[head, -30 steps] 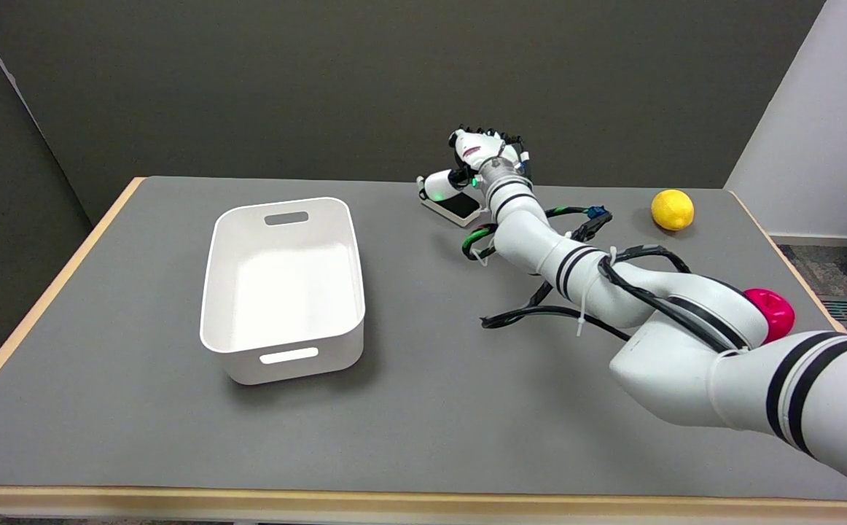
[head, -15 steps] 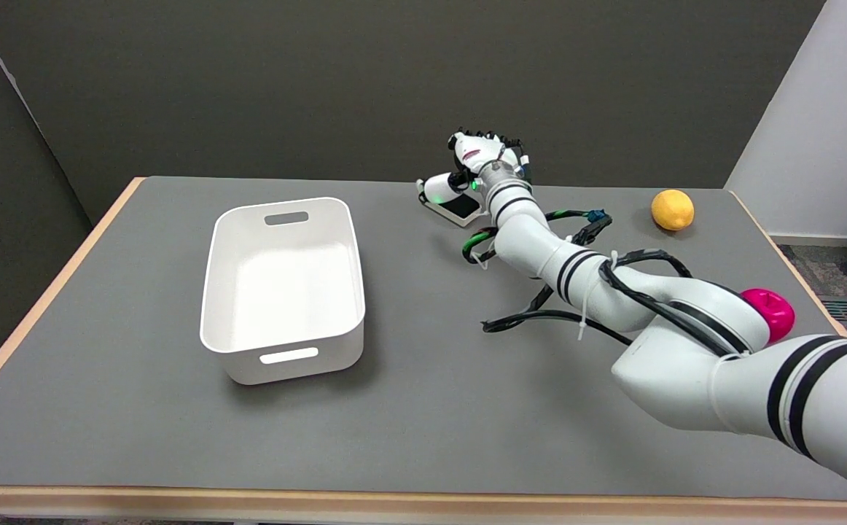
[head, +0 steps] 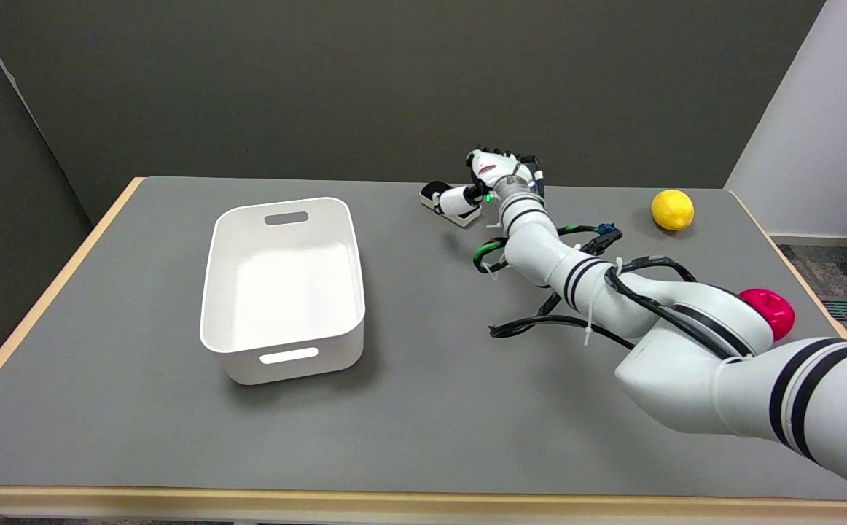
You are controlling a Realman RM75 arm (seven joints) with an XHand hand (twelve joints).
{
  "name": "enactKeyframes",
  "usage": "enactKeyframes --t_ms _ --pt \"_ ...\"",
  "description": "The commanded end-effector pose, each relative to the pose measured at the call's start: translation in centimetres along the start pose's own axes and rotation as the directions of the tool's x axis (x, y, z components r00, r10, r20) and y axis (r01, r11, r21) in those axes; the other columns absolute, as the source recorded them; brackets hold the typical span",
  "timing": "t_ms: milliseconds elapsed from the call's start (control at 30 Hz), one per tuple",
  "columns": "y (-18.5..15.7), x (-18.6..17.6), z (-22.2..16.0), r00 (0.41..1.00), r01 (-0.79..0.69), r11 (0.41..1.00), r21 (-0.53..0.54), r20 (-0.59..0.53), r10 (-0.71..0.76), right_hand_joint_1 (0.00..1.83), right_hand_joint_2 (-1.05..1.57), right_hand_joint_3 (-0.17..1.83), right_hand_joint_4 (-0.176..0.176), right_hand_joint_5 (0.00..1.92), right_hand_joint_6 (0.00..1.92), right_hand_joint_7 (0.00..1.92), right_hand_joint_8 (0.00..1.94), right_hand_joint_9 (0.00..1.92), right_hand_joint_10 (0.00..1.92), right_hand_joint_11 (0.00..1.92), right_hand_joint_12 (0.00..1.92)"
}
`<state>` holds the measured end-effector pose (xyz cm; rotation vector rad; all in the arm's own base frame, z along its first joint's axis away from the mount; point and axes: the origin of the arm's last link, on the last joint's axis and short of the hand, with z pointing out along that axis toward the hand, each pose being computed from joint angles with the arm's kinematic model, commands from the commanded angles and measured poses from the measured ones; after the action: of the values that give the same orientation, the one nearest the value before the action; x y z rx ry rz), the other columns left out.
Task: Pick up the chalkboard eraser.
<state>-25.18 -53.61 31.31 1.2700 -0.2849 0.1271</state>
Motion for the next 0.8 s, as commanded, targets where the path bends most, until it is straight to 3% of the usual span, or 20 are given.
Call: enactKeyframes --t_ms 33,400,467,667,800 --pt "3.0 -1.8 -0.3 0.997 -0.053 0.994 -0.097 0.052 0.058 0.53 0.65 0.81 -0.145 0.18 0.41 0.27 0.42 0.14 0.85 0.0 1.21" --pt "1.0 -2.3 -0.4 0.993 -0.081 0.996 -0.048 0.079 0.085 0.53 0.65 0.81 -0.148 0.16 0.4 0.26 0.41 0.13 0.84 0.0 1.2" --pt "0.8 -2.6 -0.6 0.991 -0.1 0.994 -0.046 0.082 0.104 0.49 0.62 0.9 -0.148 0.14 0.42 0.23 0.45 0.14 0.81 0.0 1.17" --pt "0.4 -2.9 -0.8 0.99 -0.112 0.993 -0.032 0.082 0.114 0.51 0.62 0.92 -0.155 0.12 0.42 0.21 0.46 0.13 0.8 0.0 1.16" --pt "0.0 -3.0 -0.9 0.99 -0.109 0.994 -0.022 0.083 0.11 0.61 0.67 0.81 -0.158 0.14 0.37 0.25 0.41 0.13 0.84 0.0 1.21"
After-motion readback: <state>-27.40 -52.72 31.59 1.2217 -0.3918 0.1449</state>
